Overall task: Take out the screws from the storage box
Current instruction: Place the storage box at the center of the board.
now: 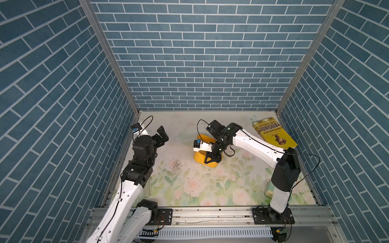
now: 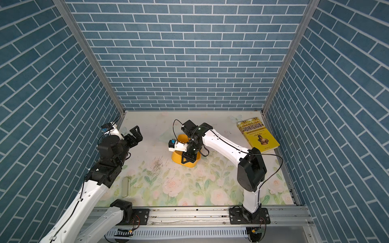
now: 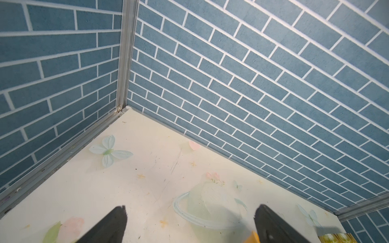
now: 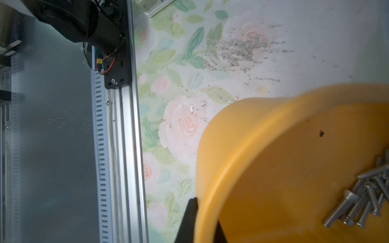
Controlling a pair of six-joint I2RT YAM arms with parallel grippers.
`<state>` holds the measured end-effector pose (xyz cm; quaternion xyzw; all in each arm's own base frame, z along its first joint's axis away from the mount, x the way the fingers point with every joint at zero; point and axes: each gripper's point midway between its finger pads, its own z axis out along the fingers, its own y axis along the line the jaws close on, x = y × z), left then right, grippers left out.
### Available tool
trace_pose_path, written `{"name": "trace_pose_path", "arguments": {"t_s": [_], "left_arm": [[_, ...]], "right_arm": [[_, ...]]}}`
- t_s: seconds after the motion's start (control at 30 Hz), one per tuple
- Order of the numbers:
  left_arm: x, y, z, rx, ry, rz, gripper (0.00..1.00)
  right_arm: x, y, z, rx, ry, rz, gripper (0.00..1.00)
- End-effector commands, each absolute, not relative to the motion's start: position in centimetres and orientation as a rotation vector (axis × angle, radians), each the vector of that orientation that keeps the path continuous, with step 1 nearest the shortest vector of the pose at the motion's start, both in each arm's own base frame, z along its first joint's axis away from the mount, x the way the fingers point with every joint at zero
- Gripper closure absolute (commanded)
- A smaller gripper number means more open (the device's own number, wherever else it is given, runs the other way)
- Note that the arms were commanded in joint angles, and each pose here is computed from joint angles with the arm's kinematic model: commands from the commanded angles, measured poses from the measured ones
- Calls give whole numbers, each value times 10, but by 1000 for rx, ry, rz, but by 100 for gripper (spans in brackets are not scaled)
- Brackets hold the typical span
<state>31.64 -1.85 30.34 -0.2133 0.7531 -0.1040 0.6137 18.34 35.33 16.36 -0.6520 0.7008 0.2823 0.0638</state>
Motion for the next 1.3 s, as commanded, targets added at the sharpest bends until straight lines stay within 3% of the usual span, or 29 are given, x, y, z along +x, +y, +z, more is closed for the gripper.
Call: {"name": "trace_pose_path", "arguments": {"t_s": [0.0, 0.63, 0.93, 1.27], "left_arm": [[313, -14, 310, -504, 1729, -213, 0], [313, -14, 308, -501, 1734, -216, 0], [313, -14, 308, -502, 1732, -217, 0], [313, -17, 310, -490, 1731, -233, 0]], "right_arm": [[171, 356, 179, -1951, 2026, 905, 100], [93, 344, 96, -2161, 2136, 420, 100], [77, 340, 58, -2193, 2197, 363, 100], [65, 351, 50, -2209, 2113, 436, 80]]}}
